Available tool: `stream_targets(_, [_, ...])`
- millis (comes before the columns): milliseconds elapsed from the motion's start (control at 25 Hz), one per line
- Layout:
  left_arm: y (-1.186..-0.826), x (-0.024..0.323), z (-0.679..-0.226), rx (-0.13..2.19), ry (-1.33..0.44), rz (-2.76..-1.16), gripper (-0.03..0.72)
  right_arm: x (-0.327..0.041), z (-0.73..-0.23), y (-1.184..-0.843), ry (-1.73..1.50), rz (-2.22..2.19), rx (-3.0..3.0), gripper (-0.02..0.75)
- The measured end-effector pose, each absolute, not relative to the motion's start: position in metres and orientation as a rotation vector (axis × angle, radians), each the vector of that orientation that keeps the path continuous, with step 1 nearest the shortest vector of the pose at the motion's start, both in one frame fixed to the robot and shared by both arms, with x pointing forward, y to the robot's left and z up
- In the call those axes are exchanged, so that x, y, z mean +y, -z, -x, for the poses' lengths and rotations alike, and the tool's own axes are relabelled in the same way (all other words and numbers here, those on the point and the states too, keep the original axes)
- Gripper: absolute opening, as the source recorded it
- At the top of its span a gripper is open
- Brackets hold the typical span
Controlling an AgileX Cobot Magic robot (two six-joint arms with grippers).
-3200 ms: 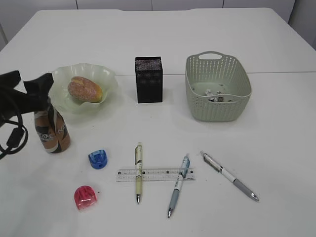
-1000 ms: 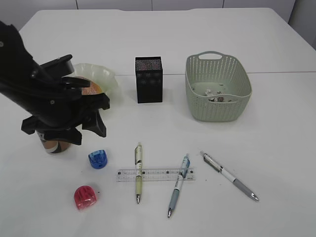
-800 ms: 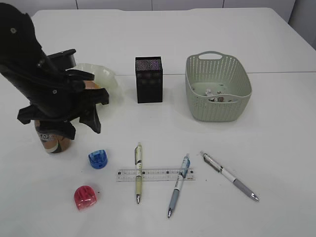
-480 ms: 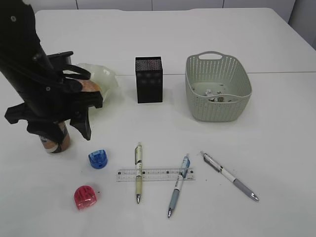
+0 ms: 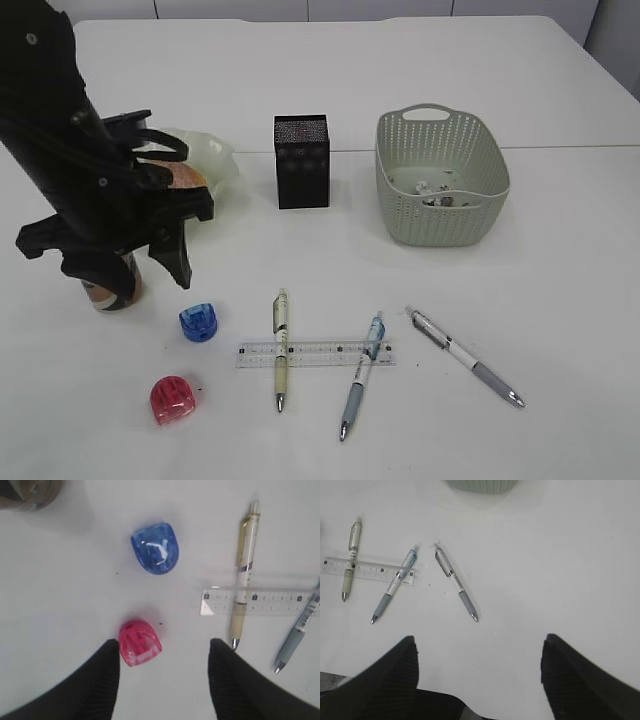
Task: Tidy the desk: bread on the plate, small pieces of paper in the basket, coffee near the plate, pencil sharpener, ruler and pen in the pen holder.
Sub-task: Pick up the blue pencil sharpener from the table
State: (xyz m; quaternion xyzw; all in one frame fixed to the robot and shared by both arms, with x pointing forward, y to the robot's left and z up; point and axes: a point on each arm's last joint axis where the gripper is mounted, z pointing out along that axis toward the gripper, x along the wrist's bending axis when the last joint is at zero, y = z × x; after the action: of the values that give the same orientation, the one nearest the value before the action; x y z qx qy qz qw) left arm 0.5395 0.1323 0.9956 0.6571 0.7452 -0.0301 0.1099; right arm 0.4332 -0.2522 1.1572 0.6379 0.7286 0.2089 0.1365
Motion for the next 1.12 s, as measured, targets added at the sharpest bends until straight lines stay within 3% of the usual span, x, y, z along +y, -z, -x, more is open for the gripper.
stream_targets(680, [-0.966,0.108,-0.565,2.208,0.064,-1.997,0.421,-0.252,-0.433,-1.157,-0.605,-1.846,2.109,0.561])
stream_targets(1120, [-0.943,0.107,-0.573,2.356,0.043,-1.934,0.421,-0.252,-0.433,-1.157,-0.605,-1.846,2.109,0.561])
